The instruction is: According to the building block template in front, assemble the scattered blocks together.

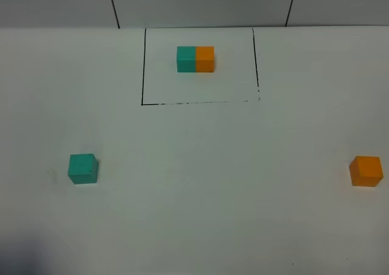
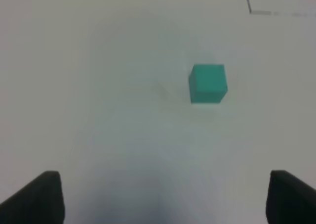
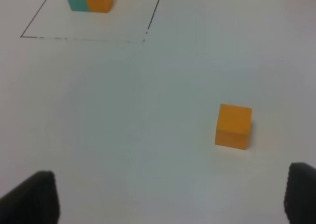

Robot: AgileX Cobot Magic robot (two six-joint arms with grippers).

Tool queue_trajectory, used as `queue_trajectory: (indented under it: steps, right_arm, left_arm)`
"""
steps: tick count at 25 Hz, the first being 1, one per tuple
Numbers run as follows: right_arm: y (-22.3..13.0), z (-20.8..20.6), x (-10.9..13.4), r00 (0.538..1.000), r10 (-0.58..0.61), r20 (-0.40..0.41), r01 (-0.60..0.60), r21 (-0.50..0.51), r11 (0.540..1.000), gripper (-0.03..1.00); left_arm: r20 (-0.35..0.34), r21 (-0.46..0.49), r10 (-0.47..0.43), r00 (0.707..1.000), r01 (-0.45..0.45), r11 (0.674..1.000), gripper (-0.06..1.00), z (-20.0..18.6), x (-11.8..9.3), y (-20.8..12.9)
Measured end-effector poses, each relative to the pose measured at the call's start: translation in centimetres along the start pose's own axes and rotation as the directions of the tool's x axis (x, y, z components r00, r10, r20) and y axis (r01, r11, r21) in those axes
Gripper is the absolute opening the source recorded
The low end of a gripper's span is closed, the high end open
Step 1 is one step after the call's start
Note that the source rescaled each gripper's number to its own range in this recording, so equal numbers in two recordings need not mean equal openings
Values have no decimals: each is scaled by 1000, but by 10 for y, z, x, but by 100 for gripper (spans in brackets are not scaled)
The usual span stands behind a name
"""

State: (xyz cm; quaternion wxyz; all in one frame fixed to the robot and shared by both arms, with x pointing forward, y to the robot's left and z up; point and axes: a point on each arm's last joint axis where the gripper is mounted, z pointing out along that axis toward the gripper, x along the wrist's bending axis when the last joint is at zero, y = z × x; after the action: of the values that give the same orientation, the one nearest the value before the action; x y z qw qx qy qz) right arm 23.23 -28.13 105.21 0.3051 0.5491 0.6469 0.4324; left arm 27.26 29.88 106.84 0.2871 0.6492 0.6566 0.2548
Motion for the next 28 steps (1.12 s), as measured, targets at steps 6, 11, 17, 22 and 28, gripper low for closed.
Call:
queue_trajectory:
  steps: [6,11,17,22,28]
  right_arm:
    - [0,0,0,1000,1,-1,-1,0,1000,81]
    - [0,0,0,1000,1,-1,-1,0,1000,81]
    - [0,0,0,1000,2,-1,-2,0,1000,79]
    - [0,0,0,1000,5,-3,-5,0,1000,78]
    - [0,0,0,1000,6,-4,-6,0,1000,75]
  left_arm:
    - [27,307,-59,998,48,951,75,62,-7,60]
    - [40,524,-98,994,63,850,74,120,-12,85]
    - [35,661,-80,996,37,750,71,177,-19,79]
    - [52,649,-8,999,-27,761,70,203,-39,76]
    - [-37,651,36,999,-3,759,70,227,-44,73]
